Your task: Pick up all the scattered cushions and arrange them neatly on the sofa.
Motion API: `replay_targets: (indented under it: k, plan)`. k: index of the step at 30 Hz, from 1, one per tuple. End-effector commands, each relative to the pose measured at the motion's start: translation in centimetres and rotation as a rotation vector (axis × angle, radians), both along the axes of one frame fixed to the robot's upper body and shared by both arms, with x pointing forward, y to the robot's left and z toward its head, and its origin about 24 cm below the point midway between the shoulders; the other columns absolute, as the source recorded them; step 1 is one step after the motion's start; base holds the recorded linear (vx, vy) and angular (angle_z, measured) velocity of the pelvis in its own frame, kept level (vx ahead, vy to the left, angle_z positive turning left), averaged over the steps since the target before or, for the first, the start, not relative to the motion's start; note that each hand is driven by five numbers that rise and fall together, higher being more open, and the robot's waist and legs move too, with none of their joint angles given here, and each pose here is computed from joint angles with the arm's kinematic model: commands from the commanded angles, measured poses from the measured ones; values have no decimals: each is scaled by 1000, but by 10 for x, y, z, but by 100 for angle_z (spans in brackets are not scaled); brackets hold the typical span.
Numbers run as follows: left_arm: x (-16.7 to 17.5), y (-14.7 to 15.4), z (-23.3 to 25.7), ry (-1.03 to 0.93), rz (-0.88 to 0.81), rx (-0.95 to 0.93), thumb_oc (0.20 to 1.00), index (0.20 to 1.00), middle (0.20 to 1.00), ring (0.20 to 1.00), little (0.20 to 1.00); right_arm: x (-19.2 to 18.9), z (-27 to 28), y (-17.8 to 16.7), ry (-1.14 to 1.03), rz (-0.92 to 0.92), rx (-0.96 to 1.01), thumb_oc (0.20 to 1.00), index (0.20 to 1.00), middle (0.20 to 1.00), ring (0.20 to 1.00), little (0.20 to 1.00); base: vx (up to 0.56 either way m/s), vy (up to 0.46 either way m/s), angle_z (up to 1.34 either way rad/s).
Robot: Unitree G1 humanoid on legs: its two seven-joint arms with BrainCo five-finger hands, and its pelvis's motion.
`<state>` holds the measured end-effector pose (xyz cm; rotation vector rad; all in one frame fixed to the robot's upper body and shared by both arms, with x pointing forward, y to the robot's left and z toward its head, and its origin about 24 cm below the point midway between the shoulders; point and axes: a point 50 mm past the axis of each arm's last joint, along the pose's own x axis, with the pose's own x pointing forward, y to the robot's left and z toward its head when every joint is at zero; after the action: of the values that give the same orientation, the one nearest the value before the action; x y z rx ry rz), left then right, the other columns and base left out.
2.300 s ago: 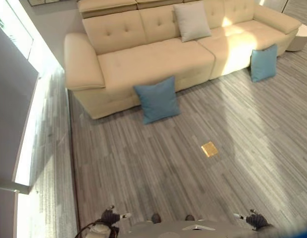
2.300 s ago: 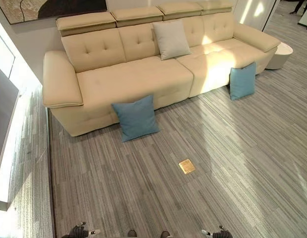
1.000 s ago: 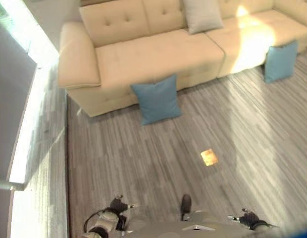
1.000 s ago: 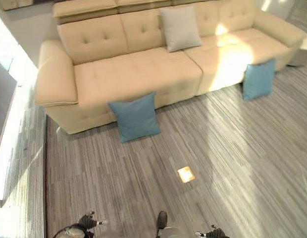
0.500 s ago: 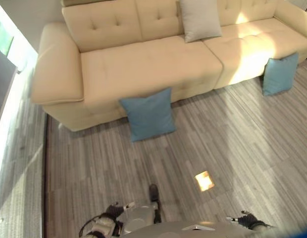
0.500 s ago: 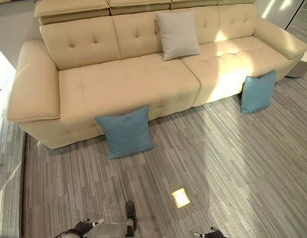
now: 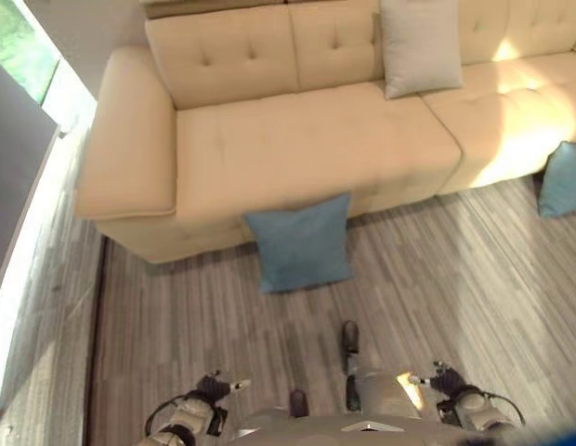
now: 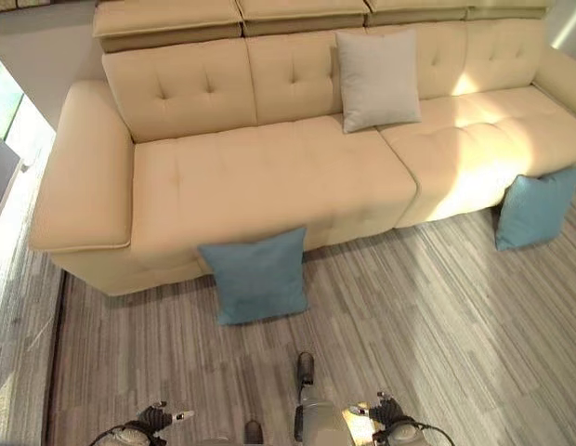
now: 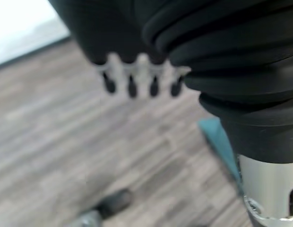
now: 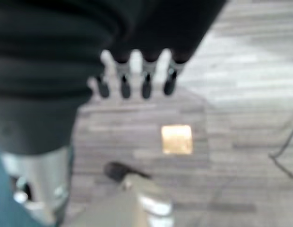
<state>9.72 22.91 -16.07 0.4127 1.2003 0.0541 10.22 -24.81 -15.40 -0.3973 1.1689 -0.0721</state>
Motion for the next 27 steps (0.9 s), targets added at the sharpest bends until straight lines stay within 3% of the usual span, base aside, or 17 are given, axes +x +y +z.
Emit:
replay_targets:
  k: [1, 7, 16, 27]
  plan:
    - [26, -1, 6, -53, -39, 9, 1000, 1000, 1000, 1000, 1000, 16, 10, -20, -39, 7, -54, 1000, 1000, 1000, 1000, 1000, 123, -208, 32]
    - [48, -10, 12, -116, -70, -4, 1000, 1000, 1000, 1000, 1000, 9, 10, -26, -30, -62, -57, 1000, 1000, 1000, 1000, 1000, 65, -194, 57]
    - [28, -7, 6, -50, -66, 7, 1000, 1000, 1000, 1000, 1000, -3, 5, -22, 4, -69, -51, 1000, 1000, 1000, 1000, 1000, 215, 55, 14]
    - [38, 7, 12, -95, -36, 37, 1000, 1000, 1000, 1000, 1000, 30, 12, -11, -91, -18, -29, 1000, 1000, 1000, 1000, 1000, 80, 148, -24]
